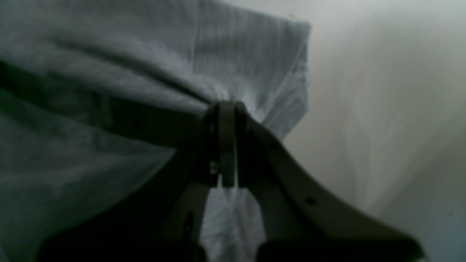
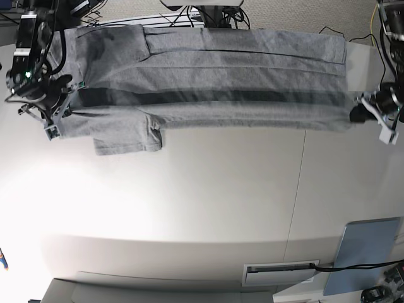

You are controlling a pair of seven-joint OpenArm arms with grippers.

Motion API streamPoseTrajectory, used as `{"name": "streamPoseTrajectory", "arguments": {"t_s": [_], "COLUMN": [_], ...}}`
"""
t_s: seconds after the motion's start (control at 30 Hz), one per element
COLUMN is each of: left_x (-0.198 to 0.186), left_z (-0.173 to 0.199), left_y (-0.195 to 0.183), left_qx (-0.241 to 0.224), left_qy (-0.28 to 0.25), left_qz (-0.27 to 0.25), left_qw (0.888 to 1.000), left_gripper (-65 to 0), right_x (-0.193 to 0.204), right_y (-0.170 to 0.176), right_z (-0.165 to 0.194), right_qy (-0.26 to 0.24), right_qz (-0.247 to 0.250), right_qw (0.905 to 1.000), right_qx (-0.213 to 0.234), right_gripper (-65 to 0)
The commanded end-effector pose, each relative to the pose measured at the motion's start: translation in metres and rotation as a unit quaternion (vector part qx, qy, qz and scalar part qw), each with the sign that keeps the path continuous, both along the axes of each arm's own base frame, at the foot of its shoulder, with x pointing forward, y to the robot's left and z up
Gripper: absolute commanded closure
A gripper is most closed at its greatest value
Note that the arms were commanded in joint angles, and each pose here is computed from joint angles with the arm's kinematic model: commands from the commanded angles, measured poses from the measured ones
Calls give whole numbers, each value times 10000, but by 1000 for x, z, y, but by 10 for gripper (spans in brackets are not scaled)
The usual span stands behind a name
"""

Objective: Fold the T-shirt properly
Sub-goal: 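Grasp the hem with both grippers and fold it up over the shoulders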

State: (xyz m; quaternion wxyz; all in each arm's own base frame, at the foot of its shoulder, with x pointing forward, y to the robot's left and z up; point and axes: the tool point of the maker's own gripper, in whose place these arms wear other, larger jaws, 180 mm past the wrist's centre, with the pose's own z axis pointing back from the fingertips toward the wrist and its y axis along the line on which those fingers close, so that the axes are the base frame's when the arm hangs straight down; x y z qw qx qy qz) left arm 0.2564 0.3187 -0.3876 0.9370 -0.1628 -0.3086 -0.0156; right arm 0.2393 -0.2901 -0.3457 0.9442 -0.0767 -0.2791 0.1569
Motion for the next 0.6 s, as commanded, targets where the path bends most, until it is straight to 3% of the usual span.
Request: {"name": "streamPoseTrajectory", "arguments": {"t_s": [0.0, 0.27, 0.57], "left_x": [6, -32, -39], "left_z": [13, -11, -15], "left_y": [9, 9, 8], "left_qx": [99, 84, 92], "left_qy": [-182, 303, 401], "left_qz": [26, 24, -17], "left_qw": [9998, 9995, 9992], "left_gripper": [0, 0, 0], "right_x": [0, -44, -75], "right_y": [-5, -6, -6], "right_z": [11, -4, -20], "right_qy": [-155, 258, 678], "right_qz": [9, -154, -145], "right_qw": [9998, 9995, 9975], "right_qx": [-131, -140, -143], "right_gripper": [0, 0, 0]}}
